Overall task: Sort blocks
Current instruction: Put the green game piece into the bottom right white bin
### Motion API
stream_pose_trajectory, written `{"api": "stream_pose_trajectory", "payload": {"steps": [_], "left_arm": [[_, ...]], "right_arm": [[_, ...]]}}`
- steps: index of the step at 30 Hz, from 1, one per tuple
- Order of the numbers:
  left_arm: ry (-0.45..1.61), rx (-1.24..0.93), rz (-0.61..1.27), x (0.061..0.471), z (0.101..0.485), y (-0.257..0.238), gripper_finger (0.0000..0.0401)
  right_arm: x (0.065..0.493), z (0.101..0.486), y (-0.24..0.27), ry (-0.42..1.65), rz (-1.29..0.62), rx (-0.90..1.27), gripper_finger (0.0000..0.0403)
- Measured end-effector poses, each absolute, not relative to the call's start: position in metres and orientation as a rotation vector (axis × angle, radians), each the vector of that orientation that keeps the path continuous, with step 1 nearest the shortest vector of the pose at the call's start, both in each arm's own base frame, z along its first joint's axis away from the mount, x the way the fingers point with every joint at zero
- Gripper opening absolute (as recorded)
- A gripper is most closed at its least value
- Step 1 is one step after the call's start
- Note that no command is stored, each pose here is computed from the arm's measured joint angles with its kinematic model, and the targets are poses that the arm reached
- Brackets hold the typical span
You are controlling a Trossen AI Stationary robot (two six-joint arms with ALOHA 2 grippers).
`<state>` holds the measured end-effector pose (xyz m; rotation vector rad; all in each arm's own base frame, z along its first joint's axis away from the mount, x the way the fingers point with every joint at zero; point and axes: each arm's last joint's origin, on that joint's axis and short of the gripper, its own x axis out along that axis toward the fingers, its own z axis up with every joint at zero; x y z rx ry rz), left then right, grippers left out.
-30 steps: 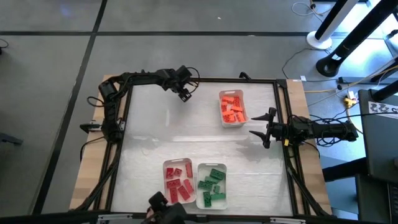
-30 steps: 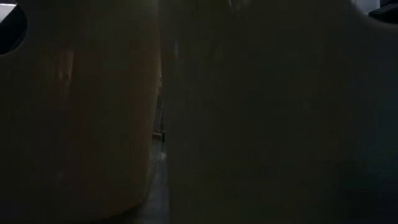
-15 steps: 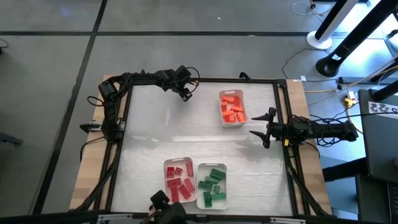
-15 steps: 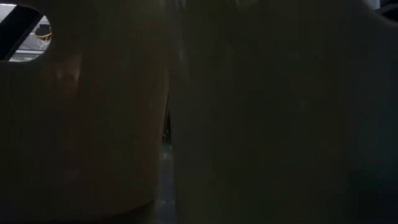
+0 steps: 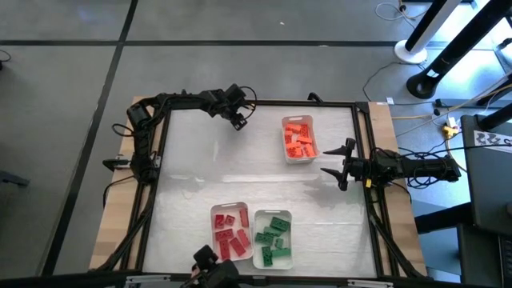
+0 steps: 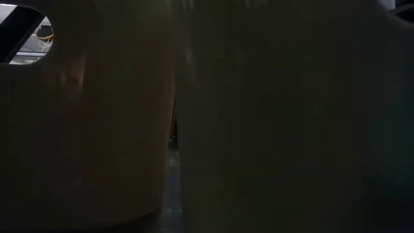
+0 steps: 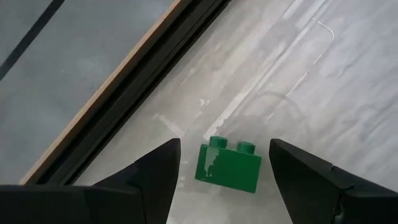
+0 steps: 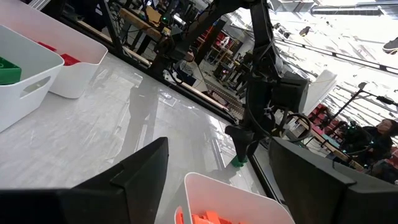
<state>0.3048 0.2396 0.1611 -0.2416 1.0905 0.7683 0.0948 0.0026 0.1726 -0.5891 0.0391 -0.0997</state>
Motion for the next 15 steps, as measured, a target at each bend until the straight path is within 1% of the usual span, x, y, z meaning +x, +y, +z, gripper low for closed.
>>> {"api": "stream_pose_trajectory", "payload": {"steps": [11,15], "left_arm": [[1.127,-0.254,0.746,0.3024,0.1594,0.2374,0.0233],[1.128,-0.251,0.744,0.3024,0.1594,0.2374,0.0206]], "right_arm": [[0.0948,0.1726,0.0026,0.039,-0.100,-0.589,0.0276],[0.0948,0.1726,0.0025,0.039,-0.100,-0.589,0.0276]]}}
